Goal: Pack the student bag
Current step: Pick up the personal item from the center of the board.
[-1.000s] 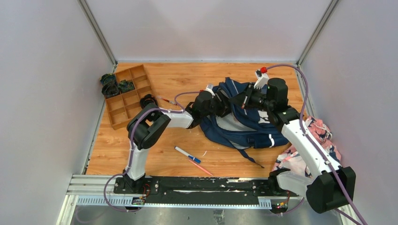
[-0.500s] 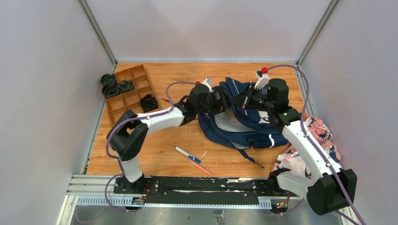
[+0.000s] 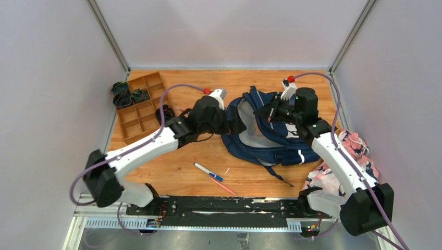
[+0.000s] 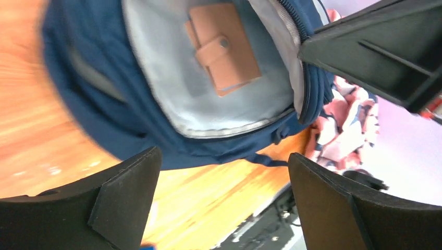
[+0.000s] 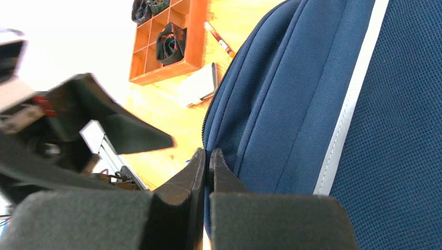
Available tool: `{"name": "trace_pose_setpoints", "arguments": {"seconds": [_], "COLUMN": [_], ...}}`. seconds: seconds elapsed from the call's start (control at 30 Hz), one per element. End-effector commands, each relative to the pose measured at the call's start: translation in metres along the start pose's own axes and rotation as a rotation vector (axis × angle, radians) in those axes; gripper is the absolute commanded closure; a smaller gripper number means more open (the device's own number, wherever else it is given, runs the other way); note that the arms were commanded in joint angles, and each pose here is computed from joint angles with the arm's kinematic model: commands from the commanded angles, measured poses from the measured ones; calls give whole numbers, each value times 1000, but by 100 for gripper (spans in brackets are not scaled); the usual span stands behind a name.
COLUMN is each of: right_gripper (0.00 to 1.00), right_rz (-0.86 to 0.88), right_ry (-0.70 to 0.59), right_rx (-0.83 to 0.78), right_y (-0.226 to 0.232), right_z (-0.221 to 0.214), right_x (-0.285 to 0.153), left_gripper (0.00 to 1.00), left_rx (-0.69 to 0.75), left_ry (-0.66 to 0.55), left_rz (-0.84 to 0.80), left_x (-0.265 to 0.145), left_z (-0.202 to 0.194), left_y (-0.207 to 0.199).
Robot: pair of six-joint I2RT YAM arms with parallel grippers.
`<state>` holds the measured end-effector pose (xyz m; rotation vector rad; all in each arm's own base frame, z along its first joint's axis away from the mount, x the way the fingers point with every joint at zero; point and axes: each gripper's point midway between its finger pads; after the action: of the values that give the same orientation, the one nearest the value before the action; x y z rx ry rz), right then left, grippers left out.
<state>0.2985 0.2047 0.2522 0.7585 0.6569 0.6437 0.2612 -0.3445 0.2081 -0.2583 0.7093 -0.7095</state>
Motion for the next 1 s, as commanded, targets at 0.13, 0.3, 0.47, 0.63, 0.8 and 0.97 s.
{"name": "trace_pose_setpoints", "arguments": {"seconds": [0.13,0.3,0.47,0.63,0.8,0.97], "right_gripper": [100,100,100,100,100,100], "right_rz": [134,146,145,144,143,131], "right_ry": [-4,3,4,0,5,-14], "right_rx": [-80,-62,-68,-88,-92,-117], "right_y": [35,34,36,38,38,39], "right_z": [7,3,3,3,2,4], "right_x": [0,2,-1,-3,-5,-10], "left_gripper": [4,4,7,6,6,9], "left_rx": [485,719,841,838,854,828], "left_ry": [104,309,482,546,608,656], "left_rz": [470,734,843,930,1023,1091], "left_x": [-78,-77,-61,-44,-26,-20], "left_z": [-5,-34,-55,-65,-74,-83], "left_y": [101,168,201,217,245,272]}}
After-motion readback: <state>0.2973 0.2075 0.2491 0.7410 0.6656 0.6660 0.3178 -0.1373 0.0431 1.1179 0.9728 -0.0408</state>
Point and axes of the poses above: each gripper's point midway between its finger pads, its own x axis out along the fingers, its own y axis along the line the jaws close on, z = x × y, and after that the axes turned 13 degrees about x, right-handed
